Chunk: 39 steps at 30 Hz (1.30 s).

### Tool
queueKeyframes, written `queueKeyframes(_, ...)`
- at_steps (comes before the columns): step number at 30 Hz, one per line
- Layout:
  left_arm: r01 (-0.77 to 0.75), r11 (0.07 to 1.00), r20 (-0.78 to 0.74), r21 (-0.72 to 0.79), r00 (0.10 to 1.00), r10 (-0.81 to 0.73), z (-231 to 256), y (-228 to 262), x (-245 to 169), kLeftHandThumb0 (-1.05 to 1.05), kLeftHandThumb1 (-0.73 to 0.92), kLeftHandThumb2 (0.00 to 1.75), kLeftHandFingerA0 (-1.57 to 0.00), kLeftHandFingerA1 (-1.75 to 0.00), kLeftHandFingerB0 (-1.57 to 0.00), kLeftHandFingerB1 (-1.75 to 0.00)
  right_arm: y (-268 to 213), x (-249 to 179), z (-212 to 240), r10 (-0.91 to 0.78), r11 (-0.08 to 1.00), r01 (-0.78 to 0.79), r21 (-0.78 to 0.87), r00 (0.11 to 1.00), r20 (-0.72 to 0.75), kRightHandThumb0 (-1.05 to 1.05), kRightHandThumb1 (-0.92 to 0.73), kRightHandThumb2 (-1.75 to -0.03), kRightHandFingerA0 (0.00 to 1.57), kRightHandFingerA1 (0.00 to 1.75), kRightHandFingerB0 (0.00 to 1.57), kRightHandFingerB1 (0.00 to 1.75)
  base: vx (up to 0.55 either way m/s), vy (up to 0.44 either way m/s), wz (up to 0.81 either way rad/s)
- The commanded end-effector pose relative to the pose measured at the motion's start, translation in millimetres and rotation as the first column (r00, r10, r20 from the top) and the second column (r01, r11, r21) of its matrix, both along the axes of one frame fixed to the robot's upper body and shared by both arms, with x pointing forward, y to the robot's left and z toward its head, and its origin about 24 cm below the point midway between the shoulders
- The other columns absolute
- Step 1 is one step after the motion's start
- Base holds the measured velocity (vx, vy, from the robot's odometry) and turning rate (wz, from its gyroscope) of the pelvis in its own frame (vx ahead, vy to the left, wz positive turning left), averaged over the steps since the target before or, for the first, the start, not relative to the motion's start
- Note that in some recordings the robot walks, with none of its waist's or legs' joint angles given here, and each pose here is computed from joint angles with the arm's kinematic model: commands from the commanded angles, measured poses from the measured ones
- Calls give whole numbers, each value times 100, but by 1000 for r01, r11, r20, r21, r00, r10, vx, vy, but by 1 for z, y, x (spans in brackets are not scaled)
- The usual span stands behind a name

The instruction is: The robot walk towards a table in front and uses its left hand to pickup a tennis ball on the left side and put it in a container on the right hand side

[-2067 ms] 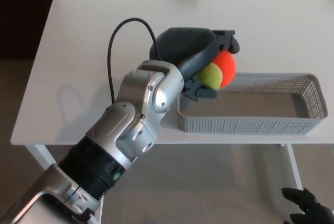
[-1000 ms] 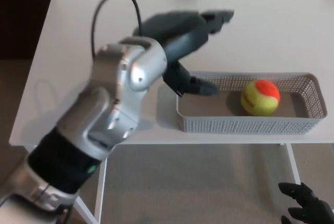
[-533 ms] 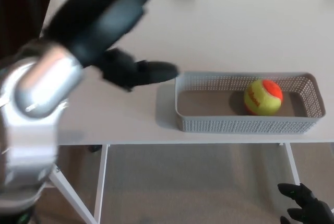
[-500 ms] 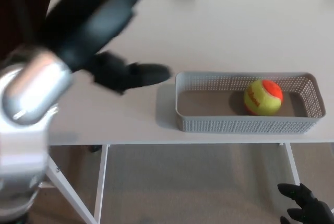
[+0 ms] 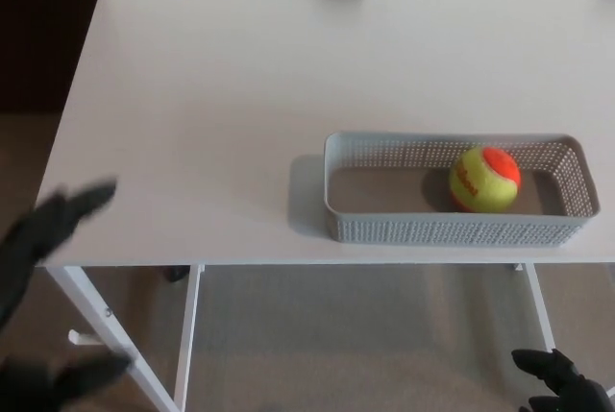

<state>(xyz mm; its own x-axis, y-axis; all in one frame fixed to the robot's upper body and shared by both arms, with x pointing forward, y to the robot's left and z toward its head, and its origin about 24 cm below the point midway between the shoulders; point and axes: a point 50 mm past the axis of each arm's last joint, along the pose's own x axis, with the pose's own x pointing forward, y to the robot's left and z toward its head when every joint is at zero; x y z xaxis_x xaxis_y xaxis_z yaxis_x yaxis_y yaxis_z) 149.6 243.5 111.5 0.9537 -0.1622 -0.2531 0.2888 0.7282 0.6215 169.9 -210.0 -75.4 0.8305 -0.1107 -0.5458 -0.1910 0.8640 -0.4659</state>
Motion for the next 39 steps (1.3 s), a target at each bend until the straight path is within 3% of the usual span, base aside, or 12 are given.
queueKeyframes(1, 210, 976, -133, -64, 967, -217, -5, 25, -128, -73, 43, 78, -24, -46, -19, -39, -15, -22, -15, -80, 997, 82, 17, 994, -74, -12, -68, -108, 14, 59, 11, 55, 0, 0, 0)
queueKeyframes(8, 179, 981, -306, -79, 932, -195, -45, 29, -113, -70, 45, 81, -38, -50, -31, -43, -17, -24, -16, -102, 994, 104, 23, 992, -69, -6, -86, -77, 18, 63, 13, 51, 0, 0, 0)
queueKeyframes(9, 133, 990, -354, -35, 925, -137, -64, 33, -107, -69, 59, 58, -40, -41, -36, -33, -17, -25, -17, -107, 994, 109, 26, 992, -71, -10, -67, -107, 16, 60, 10, 54, 0, 0, 0)
queueKeyframes(12, 54, 998, -404, 22, 914, -41, -92, 41, -97, -72, 60, 59, -39, -41, -35, -33, -17, -26, -18, -113, 993, 116, 30, 991, -74, -8, -85, -78, 18, 62, 12, 50, 0, 0, 0)
queueKeyframes(20, -275, 956, -501, 98, 817, 286, -184, 54, -67, -73, 82, 65, -17, -43, -18, -29, -16, -37, -21, -128, 990, 131, 43, 989, -81, -17, -68, -108, 12, 58, 4, 51, 0, 0, 0)
queueKeyframes(23, -335, 935, -527, 117, 777, 344, -206, 56, -68, -37, 50, 108, -1, -51, 0, -49, -15, -35, -20, -126, 991, 129, 39, 989, -78, -20, -64, -106, 12, 58, 3, 50, 0, 0, 0)
queueKeyframes(30, -324, 941, -562, 97, 762, 321, -212, 58, -71, -73, 85, 65, -23, -36, -14, -28, -17, -28, -16, -127, 990, 130, 51, 990, -56, -32, -64, -107, 10, 57, 0, 49, 0, 0, 0)
queueKeyframes(31, -308, 947, -558, 93, 772, 306, -211, 58, -69, -75, 85, 67, -23, -37, -14, -26, -18, -24, -15, -127, 990, 130, 54, 991, -50, -34, -86, -74, 12, 56, 4, 42, 0, 0, 0)
queueKeyframes(33, -305, 948, -558, 89, 773, 302, -211, 59, -69, -74, 85, 67, -22, -37, -13, -26, -18, -25, -15, -124, 990, 127, 59, 991, -45, -42, -85, -79, 11, 56, 7, 41, 0, 0, 0)
queueKeyframes(34, -301, 949, -563, 94, 770, 300, -212, 59, -69, -74, 86, 67, -20, -37, -12, -24, -18, -26, -16, -119, 991, 122, 64, 992, -46, -26, -80, -127, 13, 60, 7, 56, 0, 0, 0)
queueKeyframes(38, -301, 949, -567, 97, 767, 301, -216, 58, -70, -74, 87, 67, -21, -37, -12, -24, -21, -27, -14, -116, 991, 118, 62, 992, -41, -26, -78, -127, 14, 60, 8, 56, 0, 0, 0)
queueKeyframes(39, -304, 949, -565, 86, 769, 298, -217, 56, -65, -74, 87, 68, -21, -37, -11, -24, -24, -21, -11, -113, 991, 115, 62, 993, -29, -45, -91, -74, 7, 55, 3, 37, 0, 0, 0)
